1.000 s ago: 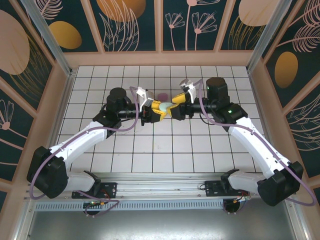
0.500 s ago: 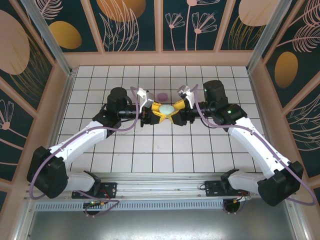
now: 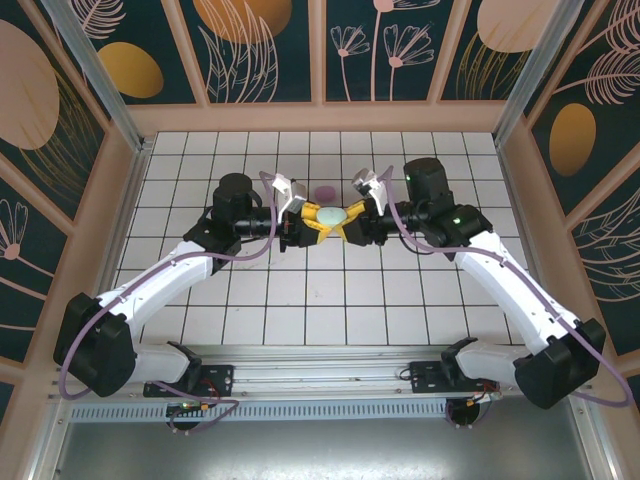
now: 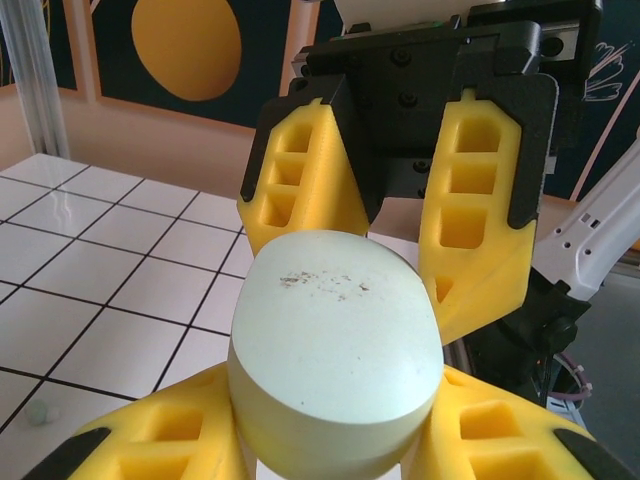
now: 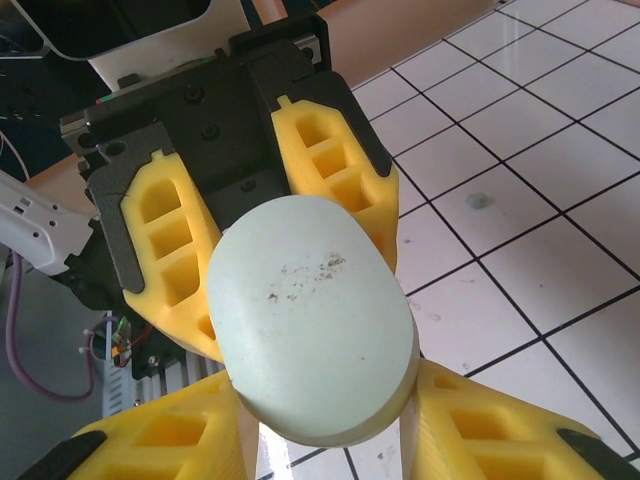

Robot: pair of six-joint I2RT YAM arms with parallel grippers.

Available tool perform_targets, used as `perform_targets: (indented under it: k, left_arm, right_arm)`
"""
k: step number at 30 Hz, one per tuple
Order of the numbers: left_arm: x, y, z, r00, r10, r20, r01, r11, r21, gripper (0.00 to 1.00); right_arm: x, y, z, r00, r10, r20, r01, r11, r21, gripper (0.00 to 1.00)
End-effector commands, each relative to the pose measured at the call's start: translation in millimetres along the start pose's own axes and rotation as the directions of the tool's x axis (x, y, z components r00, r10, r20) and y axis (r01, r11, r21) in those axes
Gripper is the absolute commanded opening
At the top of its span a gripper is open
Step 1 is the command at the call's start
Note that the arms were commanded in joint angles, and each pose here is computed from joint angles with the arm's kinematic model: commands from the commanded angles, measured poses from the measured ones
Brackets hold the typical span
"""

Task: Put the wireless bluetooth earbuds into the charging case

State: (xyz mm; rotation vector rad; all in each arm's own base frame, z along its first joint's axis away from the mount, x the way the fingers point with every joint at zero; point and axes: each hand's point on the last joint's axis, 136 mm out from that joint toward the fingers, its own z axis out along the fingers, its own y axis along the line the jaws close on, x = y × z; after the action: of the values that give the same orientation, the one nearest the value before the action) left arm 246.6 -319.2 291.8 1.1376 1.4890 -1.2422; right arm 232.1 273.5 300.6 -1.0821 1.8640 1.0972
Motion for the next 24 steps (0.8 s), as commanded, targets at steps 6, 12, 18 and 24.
perform_targets:
  k: [6, 12, 18, 24]
  left_arm:
    - [-3, -19, -1, 0.999, 0.049, 0.008, -0.049, 0.997, 0.066, 0.23]
    - [0, -20, -1, 0.999, 0.049, 0.005, -0.049, 0.997, 0.065, 0.23]
    - [1, -20, -1, 0.999, 0.048, 0.005, -0.049, 0.997, 0.065, 0.23]
    - [1, -20, -1, 0.999, 0.046, 0.009, -0.046, 0.997, 0.069, 0.23]
  right_arm:
    - [-32, -10, 2, 0.997, 0.041, 0.066, -0.043, 0.999, 0.021, 0.46]
    - [-38, -13, 2, 0.994, 0.069, 0.088, -0.071, 0.997, 0.020, 0.51]
    - [-42, -25, -4, 0.990, 0.093, 0.104, -0.101, 0.992, 0.080, 0.51]
    - [-49, -30, -12, 0.985, 0.098, 0.143, -0.114, 0.987, 0.113, 0.51]
